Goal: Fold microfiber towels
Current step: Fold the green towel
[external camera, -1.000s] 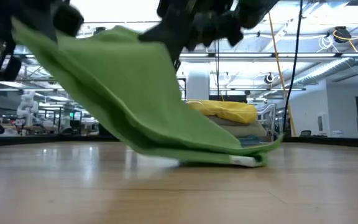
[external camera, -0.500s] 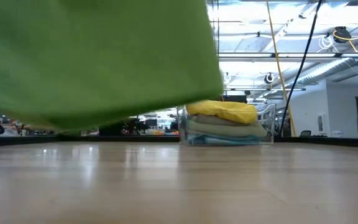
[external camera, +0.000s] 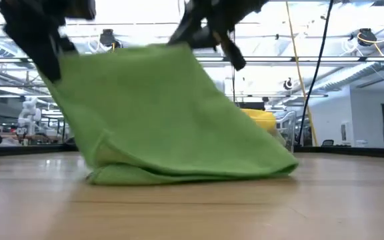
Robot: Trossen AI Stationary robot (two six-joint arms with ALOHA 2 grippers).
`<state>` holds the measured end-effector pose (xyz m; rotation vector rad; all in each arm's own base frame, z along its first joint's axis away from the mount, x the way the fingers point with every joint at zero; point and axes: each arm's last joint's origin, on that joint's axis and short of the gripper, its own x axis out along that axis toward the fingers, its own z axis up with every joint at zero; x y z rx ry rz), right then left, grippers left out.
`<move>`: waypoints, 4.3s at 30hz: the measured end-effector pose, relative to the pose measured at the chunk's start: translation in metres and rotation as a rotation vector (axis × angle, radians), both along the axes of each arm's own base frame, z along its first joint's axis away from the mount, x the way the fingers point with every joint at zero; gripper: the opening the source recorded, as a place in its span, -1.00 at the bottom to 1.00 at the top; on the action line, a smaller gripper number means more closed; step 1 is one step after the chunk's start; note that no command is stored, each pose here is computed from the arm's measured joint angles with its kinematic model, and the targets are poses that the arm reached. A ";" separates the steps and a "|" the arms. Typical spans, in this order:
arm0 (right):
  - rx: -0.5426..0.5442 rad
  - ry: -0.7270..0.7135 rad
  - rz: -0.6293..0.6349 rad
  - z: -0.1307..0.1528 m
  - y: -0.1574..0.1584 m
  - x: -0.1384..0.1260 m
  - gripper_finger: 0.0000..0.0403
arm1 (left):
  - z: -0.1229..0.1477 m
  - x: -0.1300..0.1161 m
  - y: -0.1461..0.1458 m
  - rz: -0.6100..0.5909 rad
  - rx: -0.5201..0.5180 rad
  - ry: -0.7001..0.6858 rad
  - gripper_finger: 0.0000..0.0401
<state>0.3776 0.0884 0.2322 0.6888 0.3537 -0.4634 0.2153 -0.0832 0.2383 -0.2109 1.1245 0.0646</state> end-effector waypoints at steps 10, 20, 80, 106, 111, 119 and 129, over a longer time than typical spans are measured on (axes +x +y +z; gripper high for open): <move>-0.093 0.151 -0.013 -0.037 -0.063 -0.001 -0.99 | -0.040 0.011 0.040 0.131 -0.034 -0.088 -0.93; 0.025 0.243 0.161 -0.070 -0.068 -0.021 -0.85 | -0.051 0.034 0.046 0.164 -0.060 -0.169 -0.95; -0.365 0.465 0.720 -0.016 -0.189 0.053 0.08 | -0.099 0.058 0.030 0.142 -0.135 -0.074 -0.97; -0.626 0.622 0.907 -0.010 -0.276 -0.094 -0.02 | -0.098 0.058 0.028 0.136 -0.128 -0.086 -0.98; -0.673 0.662 0.893 -0.024 -0.288 -0.107 -0.07 | -0.098 0.058 0.029 0.144 -0.125 -0.088 -0.93; -0.751 0.673 0.884 -0.029 -0.291 -0.107 -0.30 | -0.098 0.058 0.029 0.155 -0.129 -0.088 -0.94; -0.721 0.680 0.897 -0.037 -0.290 -0.104 -0.75 | -0.098 0.059 0.029 0.150 -0.129 -0.091 -0.94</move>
